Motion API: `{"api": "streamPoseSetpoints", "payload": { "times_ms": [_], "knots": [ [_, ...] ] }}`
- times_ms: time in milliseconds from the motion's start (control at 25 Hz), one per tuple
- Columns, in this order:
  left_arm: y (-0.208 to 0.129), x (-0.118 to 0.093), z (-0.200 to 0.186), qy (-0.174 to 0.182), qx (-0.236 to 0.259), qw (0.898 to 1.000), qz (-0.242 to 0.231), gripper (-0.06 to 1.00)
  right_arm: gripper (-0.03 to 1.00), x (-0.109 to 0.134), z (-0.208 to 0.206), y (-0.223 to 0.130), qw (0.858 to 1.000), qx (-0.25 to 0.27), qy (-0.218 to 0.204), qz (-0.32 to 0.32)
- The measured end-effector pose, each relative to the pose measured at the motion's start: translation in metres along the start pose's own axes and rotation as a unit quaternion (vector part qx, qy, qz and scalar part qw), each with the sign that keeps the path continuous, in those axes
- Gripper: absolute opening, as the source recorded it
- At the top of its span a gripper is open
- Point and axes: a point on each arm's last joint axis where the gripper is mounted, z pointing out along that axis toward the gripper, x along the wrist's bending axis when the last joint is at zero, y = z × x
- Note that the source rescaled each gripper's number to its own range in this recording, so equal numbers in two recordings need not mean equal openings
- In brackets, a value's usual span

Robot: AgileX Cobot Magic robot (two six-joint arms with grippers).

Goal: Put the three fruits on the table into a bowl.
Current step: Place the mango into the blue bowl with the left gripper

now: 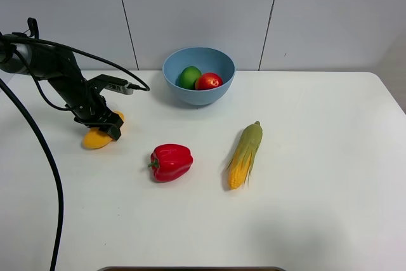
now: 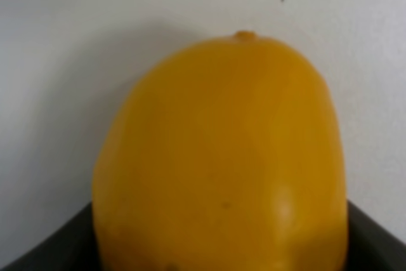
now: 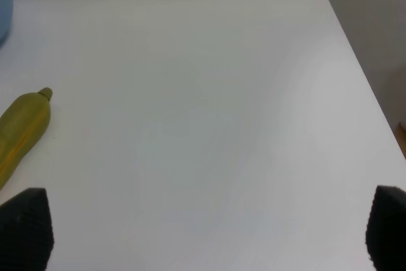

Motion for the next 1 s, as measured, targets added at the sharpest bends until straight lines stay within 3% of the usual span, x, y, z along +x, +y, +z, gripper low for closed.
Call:
{"api": "streamPoseSetpoints", "payload": {
  "times_ms": [600, 1000],
  "knots": [
    [-0.002, -0.003, -0.009, -0.009, 0.009, 1.0, -0.001, 0.01, 1.0, 0.0, 0.0, 0.0, 1.0, 0.0, 0.0, 0.0],
    [0.008, -0.006, -0.054, 0.008, -0.046, 0.999, -0.011, 0.01, 1.0, 0.0, 0.0, 0.0, 1.0, 0.0, 0.0, 0.0]
  ]
}}
